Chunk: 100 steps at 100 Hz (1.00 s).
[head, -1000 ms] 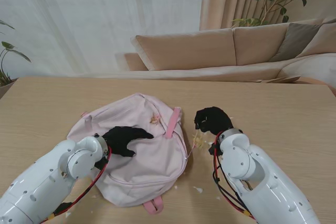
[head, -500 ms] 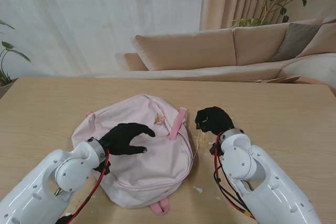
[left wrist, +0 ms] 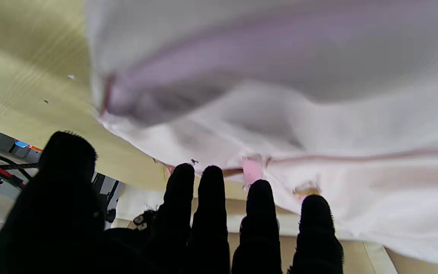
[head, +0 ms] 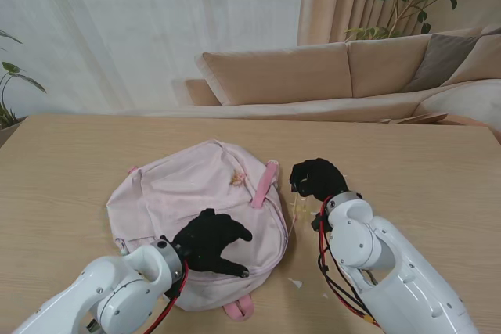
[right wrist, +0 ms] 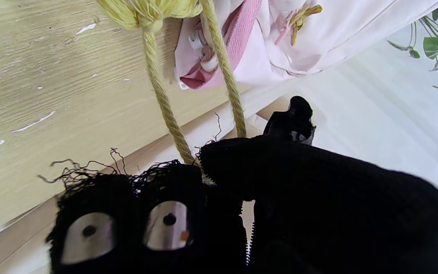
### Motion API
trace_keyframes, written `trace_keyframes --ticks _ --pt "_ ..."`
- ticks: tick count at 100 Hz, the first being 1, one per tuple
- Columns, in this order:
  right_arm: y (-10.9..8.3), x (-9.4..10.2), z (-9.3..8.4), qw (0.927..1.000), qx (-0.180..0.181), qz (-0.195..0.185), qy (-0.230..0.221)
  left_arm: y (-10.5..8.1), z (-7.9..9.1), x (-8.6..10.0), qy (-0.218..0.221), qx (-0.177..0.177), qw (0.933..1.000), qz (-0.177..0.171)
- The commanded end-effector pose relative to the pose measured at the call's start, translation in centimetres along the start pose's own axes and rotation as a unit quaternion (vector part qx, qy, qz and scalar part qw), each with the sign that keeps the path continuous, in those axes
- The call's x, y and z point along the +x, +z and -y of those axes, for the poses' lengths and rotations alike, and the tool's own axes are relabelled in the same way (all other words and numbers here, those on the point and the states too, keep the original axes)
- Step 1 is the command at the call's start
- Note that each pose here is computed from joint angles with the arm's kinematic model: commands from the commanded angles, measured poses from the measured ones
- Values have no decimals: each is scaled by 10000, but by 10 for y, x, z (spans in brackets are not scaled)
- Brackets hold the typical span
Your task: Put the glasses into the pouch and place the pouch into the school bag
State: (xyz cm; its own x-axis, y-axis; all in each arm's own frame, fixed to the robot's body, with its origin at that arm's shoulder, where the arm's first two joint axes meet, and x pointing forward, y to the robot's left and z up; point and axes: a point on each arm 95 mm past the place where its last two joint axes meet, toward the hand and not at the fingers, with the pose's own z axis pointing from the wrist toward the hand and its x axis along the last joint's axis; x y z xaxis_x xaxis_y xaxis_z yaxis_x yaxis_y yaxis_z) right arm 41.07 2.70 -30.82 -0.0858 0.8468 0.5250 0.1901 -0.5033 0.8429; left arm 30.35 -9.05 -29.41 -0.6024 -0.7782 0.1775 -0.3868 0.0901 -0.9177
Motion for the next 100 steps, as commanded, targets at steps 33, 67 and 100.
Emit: trace_keyframes --ticks 33,67,100 --pt "3 10 2 9999 63 -110 26 3 -31 29 314 -428 9986 -3" --pt "5 4 0 10000 62 -23 22 -9 -43 16 142 228 9996 -98" --pt "30 4 6 9998 204 -25 0 -53 -38 -43 347 281 9973 -582"
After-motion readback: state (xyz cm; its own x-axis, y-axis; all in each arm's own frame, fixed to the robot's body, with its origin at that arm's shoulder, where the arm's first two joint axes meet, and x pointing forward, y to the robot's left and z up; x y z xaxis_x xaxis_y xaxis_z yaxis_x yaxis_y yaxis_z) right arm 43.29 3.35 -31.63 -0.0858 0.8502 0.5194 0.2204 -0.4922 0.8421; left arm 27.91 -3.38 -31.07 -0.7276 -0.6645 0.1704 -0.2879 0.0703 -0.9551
